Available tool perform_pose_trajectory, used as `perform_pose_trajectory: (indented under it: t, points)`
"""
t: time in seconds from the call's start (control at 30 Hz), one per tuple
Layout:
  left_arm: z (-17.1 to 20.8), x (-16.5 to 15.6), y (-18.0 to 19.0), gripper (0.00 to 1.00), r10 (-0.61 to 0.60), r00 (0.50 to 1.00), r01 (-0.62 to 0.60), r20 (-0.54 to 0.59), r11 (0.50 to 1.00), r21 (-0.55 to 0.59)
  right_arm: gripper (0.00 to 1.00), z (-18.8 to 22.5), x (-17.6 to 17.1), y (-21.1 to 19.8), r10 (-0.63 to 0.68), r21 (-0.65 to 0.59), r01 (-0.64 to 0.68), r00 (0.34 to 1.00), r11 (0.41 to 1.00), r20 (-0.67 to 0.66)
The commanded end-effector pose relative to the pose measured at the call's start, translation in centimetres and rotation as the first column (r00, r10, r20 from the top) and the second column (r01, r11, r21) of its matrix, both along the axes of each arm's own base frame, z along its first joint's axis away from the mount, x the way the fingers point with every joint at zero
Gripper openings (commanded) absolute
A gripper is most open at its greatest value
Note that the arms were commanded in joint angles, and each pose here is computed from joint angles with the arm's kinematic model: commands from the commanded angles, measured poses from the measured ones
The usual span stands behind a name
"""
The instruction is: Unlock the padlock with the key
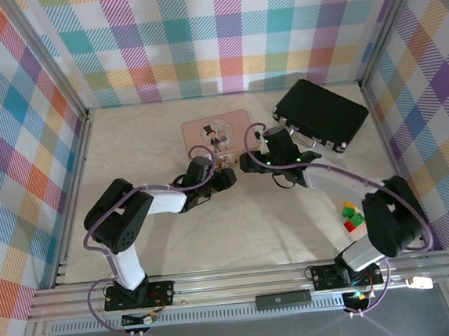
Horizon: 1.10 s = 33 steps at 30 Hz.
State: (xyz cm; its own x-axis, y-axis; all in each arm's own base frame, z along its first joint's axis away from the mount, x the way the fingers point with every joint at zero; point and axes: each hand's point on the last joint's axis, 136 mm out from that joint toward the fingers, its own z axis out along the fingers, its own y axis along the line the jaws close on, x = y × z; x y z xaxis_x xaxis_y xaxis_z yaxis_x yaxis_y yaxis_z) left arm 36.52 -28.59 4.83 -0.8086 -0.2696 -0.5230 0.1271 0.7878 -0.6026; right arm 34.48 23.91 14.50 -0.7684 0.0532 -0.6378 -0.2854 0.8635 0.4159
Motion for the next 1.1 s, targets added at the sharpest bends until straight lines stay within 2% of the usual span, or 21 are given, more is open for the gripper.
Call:
perform_pose_trajectory:
  t: [0.0,0.2,0.5,0.67,0.8,0.93,1.07]
  points:
    - [-0.1,0.8,-0.2,0.58,-0.03,0.999,0.027,0.04,0.997,0.074,0.62,-0.4,-1.5,-1.8,-0.016,-0.028,0.016,1.0,0.999,-0.012]
    - [-1.1,1.2,-1.0,0.46,-0.069,0.997,0.065,0.03,0.993,0.098,0.56,0.0,-2.7,-3.3,-0.051,-0.02,0.051,0.999,0.998,0.001]
    - [-3.0,0.3,-0.9,0.32,-0.077,0.997,0.079,-0.02,0.984,0.16,0.53,-0.6,-2.7,-4.4,-0.098,-0.001,0.098,0.995,0.995,-0.028]
    - [-3.3,0.4,-1.2,0.14,-0.066,0.997,0.069,-0.03,0.988,0.135,0.51,-1.4,-2.9,-4.8,-0.124,0.018,0.125,0.991,0.992,-0.059]
    - [-2.5,0.3,-2.2,0.0,-0.047,0.998,0.048,-0.045,0.998,0.03,0.5,-2.6,-3.5,-4.8,-0.138,0.047,0.142,0.986,0.989,-0.093]
    - [-0.3,0.4,-3.4,0.0,-0.002,0.998,-0.01,-0.063,0.984,-0.178,0.5,-3.8,-4.2,-4.2,-0.125,0.098,0.139,0.982,0.985,-0.145]
    - [2.1,1.1,-4.2,0.0,0.046,0.996,-0.073,-0.082,0.927,-0.367,0.5,-4.4,-4.7,-3.2,-0.107,0.193,0.143,0.977,0.971,-0.187]
